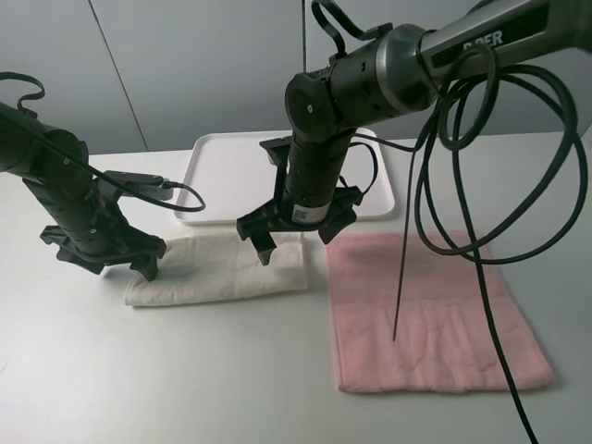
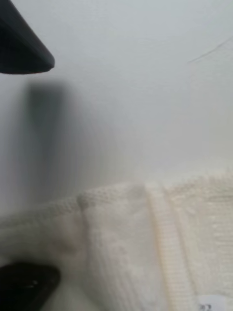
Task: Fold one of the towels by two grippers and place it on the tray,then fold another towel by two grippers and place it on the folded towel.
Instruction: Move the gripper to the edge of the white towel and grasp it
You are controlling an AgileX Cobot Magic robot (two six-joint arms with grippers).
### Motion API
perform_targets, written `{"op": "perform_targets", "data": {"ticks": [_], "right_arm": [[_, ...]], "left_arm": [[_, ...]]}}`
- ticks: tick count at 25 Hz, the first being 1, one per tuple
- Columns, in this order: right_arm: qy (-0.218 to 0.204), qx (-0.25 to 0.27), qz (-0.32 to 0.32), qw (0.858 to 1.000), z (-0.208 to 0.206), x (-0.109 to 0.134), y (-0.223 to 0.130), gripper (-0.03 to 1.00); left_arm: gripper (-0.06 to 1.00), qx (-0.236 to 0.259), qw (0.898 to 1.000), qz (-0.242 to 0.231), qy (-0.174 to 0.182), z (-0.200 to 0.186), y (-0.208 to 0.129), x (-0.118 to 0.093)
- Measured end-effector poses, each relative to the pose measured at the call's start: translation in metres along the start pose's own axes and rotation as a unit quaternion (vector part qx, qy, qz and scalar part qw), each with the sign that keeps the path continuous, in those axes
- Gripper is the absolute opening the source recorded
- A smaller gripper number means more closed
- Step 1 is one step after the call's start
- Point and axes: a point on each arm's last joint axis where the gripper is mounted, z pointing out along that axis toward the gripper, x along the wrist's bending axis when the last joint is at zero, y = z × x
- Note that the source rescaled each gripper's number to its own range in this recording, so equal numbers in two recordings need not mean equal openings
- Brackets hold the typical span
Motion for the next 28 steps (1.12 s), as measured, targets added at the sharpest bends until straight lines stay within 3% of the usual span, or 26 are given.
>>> {"op": "perform_targets", "data": {"ticks": [14,28], "right_arm": [[0.003,0.028,0.003,1.0,0.027,-0.002,0.0,0.95],[0.009,0.009,0.003,1.0,0.03,-0.001,0.003,0.83]], "left_arm": [[1.0,0.005,1.0,0.004,0.001,0.0,-0.002,0.0],[1.0,0.006,1.0,0.012,0.001,0.0,-0.002,0.0]]}}
